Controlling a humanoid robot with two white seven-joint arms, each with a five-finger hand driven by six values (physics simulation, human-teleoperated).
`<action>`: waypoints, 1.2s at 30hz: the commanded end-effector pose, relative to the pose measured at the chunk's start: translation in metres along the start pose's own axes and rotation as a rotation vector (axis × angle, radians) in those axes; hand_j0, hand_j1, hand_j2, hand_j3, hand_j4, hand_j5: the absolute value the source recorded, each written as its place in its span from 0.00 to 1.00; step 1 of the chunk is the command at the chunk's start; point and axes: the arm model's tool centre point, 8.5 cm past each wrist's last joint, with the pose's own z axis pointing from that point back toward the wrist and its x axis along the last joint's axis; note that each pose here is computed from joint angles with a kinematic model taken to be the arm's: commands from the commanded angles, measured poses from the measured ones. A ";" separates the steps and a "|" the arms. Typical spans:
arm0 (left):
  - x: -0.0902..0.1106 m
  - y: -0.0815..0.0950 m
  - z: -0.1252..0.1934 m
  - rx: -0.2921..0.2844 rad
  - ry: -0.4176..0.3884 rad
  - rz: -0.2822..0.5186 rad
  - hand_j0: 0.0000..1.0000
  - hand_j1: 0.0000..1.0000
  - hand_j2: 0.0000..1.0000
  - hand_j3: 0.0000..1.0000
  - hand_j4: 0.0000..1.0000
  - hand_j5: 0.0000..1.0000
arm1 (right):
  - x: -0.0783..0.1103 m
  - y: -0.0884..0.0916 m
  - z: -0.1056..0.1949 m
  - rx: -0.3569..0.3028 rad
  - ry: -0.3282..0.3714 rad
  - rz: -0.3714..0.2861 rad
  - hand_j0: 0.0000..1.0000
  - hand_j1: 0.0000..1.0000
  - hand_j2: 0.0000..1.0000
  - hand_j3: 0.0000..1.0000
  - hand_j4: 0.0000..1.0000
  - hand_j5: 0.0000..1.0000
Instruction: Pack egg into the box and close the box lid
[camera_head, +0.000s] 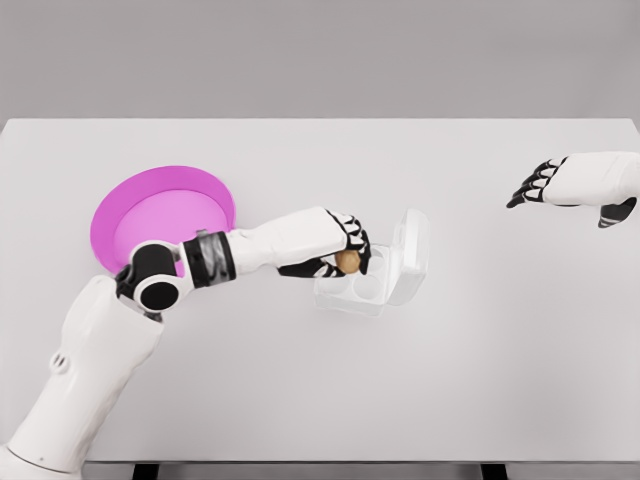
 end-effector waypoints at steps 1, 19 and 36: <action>-0.002 -0.004 -0.002 -0.003 0.005 0.017 0.44 0.44 0.44 0.44 0.44 0.44 | 0.000 0.000 0.001 -0.003 0.002 -0.003 1.00 1.00 1.00 1.00 1.00 1.00; -0.008 -0.006 -0.015 -0.009 0.005 0.047 0.45 0.45 0.45 0.45 0.45 0.45 | -0.001 0.000 0.001 -0.002 0.003 -0.003 1.00 1.00 1.00 1.00 1.00 1.00; -0.008 0.001 -0.019 -0.004 -0.002 0.038 0.60 0.60 0.60 0.60 0.60 0.60 | -0.001 -0.001 0.001 -0.004 0.004 -0.003 1.00 1.00 1.00 1.00 1.00 1.00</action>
